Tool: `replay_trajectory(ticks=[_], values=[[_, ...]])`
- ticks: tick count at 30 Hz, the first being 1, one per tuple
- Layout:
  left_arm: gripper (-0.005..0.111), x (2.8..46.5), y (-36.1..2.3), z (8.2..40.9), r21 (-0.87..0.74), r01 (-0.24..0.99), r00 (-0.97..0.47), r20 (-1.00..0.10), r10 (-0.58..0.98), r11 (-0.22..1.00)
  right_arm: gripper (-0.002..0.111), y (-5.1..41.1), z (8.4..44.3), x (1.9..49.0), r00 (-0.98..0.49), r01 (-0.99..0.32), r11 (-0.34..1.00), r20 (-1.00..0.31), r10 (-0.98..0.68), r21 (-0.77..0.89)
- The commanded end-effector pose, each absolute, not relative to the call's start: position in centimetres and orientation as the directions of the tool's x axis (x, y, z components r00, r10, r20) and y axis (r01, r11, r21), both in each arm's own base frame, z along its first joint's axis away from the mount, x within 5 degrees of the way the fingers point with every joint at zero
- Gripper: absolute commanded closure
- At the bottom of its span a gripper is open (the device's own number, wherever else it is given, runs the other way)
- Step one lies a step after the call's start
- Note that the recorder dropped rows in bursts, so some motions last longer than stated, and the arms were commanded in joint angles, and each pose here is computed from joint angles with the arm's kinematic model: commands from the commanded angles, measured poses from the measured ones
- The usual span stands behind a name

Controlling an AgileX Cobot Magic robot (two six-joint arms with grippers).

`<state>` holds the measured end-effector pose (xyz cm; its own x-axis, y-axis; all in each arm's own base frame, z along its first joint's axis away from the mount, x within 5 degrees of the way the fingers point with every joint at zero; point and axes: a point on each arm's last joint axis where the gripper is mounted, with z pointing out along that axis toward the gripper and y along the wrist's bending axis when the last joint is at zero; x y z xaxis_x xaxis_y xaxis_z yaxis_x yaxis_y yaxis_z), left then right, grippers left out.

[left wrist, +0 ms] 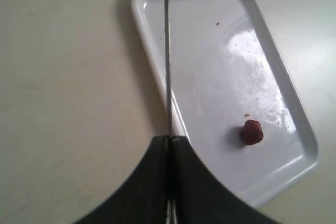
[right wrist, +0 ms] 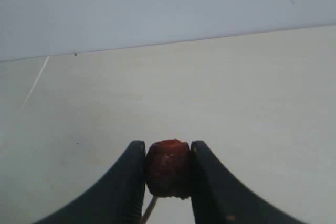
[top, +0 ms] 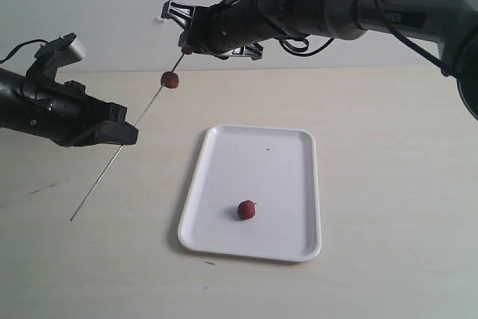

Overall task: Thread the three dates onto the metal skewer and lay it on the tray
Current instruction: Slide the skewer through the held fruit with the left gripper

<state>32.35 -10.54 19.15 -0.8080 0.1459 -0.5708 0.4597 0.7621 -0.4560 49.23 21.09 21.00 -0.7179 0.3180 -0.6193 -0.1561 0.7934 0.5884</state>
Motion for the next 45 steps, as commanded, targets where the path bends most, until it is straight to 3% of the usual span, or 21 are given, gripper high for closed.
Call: replay_trajectory(ticks=[1,24,45], values=[[0.107,32.33,-10.54,19.09,-0.464,0.462,-0.806,-0.575,0.139,0.756,0.08,20.94,21.48,49.34,-0.704,-0.158,0.791,-0.629,0.329,0.591],[0.107,32.18,-11.06,19.54,-0.497,0.506,-0.786,-0.602,0.141,0.704,0.08,20.95,21.54,49.37,-0.702,-0.153,0.785,-0.625,0.341,0.6],[0.107,32.49,-10.5,19.04,-0.465,0.449,-0.797,-0.595,0.107,0.763,0.08,20.94,21.56,49.39,-0.699,-0.156,0.787,-0.63,0.339,0.597]])
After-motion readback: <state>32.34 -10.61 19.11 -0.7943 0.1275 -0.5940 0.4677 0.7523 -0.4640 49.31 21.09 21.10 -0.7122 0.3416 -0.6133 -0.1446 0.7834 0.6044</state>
